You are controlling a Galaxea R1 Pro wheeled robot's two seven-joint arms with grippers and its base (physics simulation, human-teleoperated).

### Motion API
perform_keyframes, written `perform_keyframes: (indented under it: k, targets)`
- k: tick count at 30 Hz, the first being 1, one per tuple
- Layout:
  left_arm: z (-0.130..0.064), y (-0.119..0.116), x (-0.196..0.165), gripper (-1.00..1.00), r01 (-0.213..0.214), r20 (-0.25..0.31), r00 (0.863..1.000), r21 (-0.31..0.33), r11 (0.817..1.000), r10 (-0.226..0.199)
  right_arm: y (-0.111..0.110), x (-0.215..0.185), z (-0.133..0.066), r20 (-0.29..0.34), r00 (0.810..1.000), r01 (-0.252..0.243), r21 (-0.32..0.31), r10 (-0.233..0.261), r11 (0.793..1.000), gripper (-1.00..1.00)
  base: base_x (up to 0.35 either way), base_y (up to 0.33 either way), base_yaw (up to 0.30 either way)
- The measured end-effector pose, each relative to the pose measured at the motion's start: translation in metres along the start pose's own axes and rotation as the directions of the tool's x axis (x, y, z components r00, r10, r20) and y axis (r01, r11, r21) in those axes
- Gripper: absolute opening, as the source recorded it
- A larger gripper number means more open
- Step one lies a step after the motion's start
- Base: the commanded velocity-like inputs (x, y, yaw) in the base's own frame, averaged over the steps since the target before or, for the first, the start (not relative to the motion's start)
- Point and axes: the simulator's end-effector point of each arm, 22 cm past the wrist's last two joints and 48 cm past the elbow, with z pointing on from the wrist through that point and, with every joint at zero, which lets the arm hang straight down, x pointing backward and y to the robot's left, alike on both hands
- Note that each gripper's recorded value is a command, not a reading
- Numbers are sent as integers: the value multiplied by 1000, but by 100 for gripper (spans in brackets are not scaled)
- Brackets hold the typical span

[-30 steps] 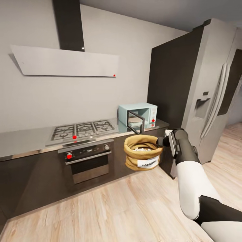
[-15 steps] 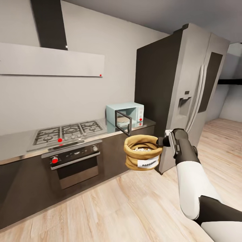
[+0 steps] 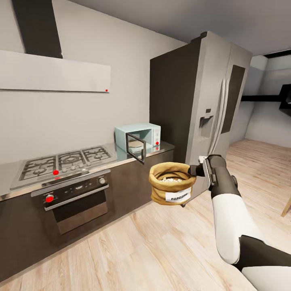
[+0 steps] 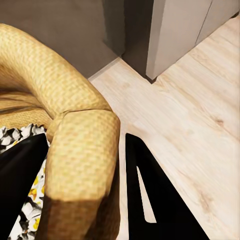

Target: In the kitchen, take the popcorn bag from the countertop, put it into the microwave, and heat it until the popcorn is cooked so the cooked popcorn ends up inside the bag.

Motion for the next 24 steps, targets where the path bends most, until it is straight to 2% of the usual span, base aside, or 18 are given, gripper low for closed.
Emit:
perform_keyframes:
  k: [6, 24]
  targets:
    - [0, 1, 0, 100, -3, 1, 1000, -1, 1000, 3, 1, 0, 0, 0, 1000, -1, -5, 1, 1000, -100, 91, 0, -2]
    - [0, 3, -1, 100, 2, 2, 1000, -4, 1000, -2, -3, -1, -1, 2, 1000, -1, 3, 1, 1000, -100, 318, 0, 0]
